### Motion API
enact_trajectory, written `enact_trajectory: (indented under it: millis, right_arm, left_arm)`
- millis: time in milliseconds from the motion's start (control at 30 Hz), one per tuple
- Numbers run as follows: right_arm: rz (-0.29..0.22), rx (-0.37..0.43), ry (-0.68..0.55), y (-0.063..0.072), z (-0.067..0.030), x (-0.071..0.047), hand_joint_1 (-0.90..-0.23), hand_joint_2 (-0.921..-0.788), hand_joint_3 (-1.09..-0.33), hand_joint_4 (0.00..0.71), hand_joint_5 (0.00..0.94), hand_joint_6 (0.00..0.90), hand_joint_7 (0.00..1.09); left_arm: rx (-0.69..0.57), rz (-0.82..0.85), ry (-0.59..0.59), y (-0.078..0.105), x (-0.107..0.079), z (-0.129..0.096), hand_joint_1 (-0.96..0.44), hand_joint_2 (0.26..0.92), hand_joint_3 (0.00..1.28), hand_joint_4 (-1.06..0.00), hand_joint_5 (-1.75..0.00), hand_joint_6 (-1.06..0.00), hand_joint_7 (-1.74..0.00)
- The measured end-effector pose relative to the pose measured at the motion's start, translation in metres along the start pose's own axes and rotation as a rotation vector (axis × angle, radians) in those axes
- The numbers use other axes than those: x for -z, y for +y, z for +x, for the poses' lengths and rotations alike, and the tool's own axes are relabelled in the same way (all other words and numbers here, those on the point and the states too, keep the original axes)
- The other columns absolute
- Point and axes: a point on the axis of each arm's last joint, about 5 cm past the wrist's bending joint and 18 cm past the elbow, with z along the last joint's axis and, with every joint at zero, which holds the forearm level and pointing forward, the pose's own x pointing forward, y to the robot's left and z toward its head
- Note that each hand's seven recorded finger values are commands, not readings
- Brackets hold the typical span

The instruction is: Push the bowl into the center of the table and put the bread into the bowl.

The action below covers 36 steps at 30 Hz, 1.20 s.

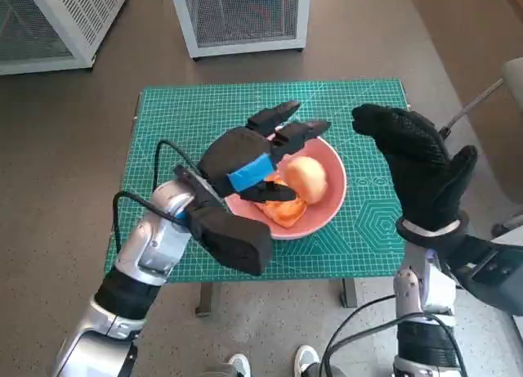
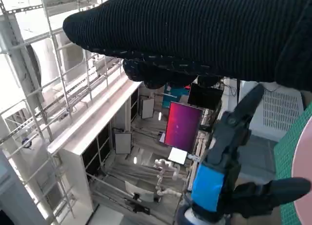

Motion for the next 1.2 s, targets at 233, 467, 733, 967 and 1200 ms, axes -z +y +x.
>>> enact_trajectory:
  millis: [233,467,733,967,1200]
  right_arm:
    - [-0.003,0.006,-0.011,0.001,0.002,-0.003,-0.369,-0.921,-0.526,0.399,0.418,0.161,0.87]
    - [-0.011,0.025,-0.019,0.001,0.0045,-0.005,-0.376,-0.921,-0.497,0.454,0.218,0.197,0.75]
    - [-0.056,0.028,-0.052,0.003,0.0163,-0.01,-0.356,-0.921,-0.489,0.411,0.1,0.164,0.69]
    - [-0.09,0.018,-0.096,0.006,0.0274,-0.014,-0.334,-0.921,-0.485,0.368,0.06,0.128,0.67]
    - [-0.126,0.008,-0.103,0.008,0.0323,-0.017,-0.354,-0.921,-0.489,0.352,0.044,0.1,0.66]
  left_arm:
    - [-0.091,-0.151,-0.035,0.012,0.001,-0.013,-0.7,0.921,0.37,-0.08,-0.01,-0.14,-0.24]
    - [-0.223,-0.331,-0.129,0.027,0.002,-0.032,-0.68,0.921,0.47,-0.1,-0.01,-0.11,-0.35]
    - [-0.441,-0.515,-0.352,0.029,-0.005,-0.039,-0.67,0.921,0.58,-0.15,-0.03,0.0,-0.65]
    - [-0.539,-0.658,-0.486,0.024,-0.007,-0.04,-0.62,0.921,0.51,-0.17,-0.04,0.0,-0.68]
    - [-0.551,-0.764,-0.5,0.015,0.003,-0.048,-0.6,0.921,0.39,-0.18,-0.02,-0.09,-0.54]
